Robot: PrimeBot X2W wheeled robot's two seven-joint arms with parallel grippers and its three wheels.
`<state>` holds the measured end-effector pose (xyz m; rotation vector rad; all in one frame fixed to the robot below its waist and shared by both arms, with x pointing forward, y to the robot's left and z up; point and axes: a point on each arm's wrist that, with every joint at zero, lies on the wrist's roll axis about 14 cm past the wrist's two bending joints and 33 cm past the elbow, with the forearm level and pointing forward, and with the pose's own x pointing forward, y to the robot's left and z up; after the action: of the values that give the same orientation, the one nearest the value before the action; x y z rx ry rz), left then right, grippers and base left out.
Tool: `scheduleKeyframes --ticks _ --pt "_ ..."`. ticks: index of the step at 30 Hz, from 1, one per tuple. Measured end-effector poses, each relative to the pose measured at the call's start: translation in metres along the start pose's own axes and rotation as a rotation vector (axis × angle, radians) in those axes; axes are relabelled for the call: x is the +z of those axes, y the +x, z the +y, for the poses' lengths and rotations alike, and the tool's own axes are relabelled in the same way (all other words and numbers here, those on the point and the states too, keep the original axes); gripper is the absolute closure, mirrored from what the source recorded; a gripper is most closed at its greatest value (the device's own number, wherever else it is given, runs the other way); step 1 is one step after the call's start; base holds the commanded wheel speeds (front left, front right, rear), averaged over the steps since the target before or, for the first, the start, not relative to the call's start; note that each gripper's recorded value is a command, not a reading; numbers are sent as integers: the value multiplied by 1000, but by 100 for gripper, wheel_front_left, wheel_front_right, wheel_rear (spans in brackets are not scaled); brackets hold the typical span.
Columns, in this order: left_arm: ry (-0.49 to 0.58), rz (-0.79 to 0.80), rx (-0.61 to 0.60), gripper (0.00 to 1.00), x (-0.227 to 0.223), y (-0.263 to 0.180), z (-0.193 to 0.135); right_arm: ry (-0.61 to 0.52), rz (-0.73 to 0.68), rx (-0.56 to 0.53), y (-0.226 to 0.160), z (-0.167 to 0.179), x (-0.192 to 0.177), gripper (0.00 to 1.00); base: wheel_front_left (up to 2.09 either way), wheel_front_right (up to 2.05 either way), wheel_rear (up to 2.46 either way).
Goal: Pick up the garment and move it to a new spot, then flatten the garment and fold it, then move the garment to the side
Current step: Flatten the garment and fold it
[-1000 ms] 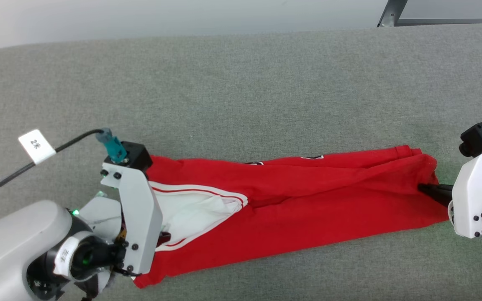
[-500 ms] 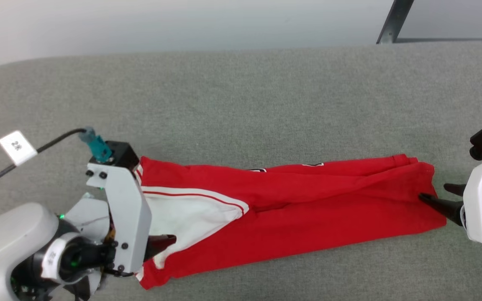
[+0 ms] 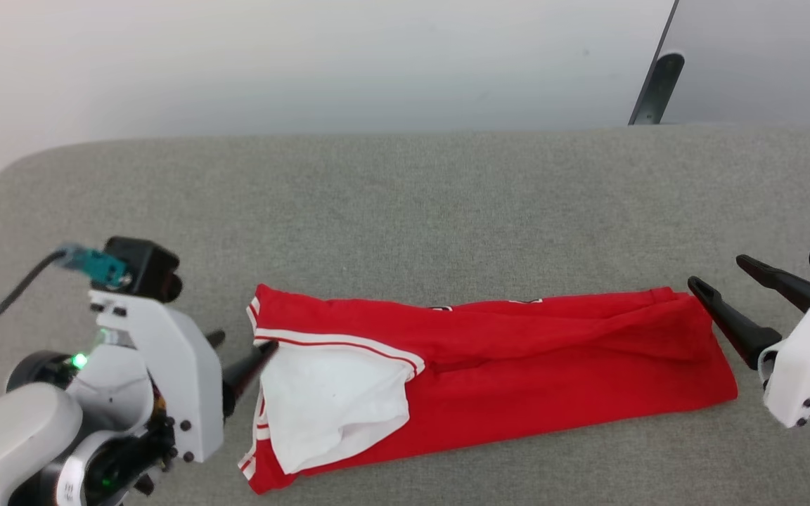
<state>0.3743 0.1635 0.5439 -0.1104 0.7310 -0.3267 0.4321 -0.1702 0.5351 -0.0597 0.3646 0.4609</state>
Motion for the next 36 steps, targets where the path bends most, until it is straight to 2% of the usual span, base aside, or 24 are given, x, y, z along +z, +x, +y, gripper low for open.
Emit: scheduleKeyframes --ticks 8,13,16,19,22,24,30,36 --pt "32 -422 32 0 33 -18 14 -124 -281 -45 -14 6 18 0 0 0 0" --pt "18 -654 81 0 39 -36 32 -132 -379 -78 -19 5 16 0 0 0 0" --pt "23 -699 101 0 30 -40 39 -99 -394 -98 -21 2 8 0 0 0 0" --pt "51 -755 151 0 29 -46 47 -69 -350 -128 -21 -6 -7 0 0 0 0" --pt "34 -859 194 0 34 -58 53 -30 -283 -148 -20 -13 -20 0 0 0 0" --pt "-1 -879 238 0 22 -62 63 20 -232 -156 -19 -17 -29 0 0 0 0" --pt "-74 -904 312 0 -17 -70 85 88 7 -139 -11 -23 -56 0 0 0 0" --pt "-127 -955 372 0 -32 -77 97 95 235 -115 0 -30 -71 0 0 0 0"
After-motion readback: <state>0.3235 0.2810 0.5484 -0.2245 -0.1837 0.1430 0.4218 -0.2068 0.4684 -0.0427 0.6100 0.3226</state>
